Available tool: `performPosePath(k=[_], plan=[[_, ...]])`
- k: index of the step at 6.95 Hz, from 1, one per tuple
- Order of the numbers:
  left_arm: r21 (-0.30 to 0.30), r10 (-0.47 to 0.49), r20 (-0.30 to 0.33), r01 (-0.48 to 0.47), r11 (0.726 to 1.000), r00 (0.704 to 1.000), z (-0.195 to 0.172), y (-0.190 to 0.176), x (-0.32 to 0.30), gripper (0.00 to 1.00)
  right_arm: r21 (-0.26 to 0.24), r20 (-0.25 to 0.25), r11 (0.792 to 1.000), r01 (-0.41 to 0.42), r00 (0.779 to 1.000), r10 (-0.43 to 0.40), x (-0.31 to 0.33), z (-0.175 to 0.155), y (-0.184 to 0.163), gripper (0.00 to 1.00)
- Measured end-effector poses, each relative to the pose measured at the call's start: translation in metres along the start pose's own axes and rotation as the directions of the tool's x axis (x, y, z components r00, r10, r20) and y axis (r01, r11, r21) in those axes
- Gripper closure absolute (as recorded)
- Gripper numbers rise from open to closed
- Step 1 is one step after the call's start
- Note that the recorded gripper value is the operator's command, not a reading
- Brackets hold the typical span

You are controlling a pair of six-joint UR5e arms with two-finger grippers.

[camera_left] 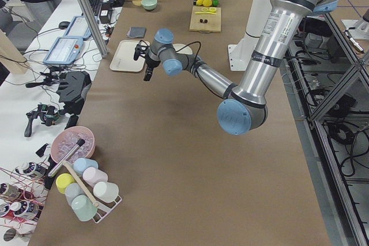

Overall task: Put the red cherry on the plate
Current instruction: 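Raise the left gripper away while the right gripper reaches over the cherries, then grasp the dark red cherries on the cutting board with the right gripper, lift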

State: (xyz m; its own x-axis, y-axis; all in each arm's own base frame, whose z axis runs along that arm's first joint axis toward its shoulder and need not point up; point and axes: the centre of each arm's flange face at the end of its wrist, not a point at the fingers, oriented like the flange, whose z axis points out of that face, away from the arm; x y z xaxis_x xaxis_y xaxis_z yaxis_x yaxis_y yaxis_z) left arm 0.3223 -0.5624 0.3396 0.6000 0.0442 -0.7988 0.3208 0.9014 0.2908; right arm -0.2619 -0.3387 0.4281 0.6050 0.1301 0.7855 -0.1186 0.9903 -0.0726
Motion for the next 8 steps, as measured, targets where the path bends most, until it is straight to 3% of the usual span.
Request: performPosePath(k=[3,8], plan=[[-0.012,-0.006,0.015,0.006,1.000,1.000,0.005,0.004,-0.010,0.01,0.008,-0.046,1.000,0.017,0.999,-0.017,-0.016,0.044,0.035,0.06],[-0.015,-0.005,0.021,0.006,1.000,1.000,0.007,0.006,-0.013,0.01,0.035,-0.071,0.999,0.029,0.997,-0.027,-0.034,0.087,0.021,0.08]])
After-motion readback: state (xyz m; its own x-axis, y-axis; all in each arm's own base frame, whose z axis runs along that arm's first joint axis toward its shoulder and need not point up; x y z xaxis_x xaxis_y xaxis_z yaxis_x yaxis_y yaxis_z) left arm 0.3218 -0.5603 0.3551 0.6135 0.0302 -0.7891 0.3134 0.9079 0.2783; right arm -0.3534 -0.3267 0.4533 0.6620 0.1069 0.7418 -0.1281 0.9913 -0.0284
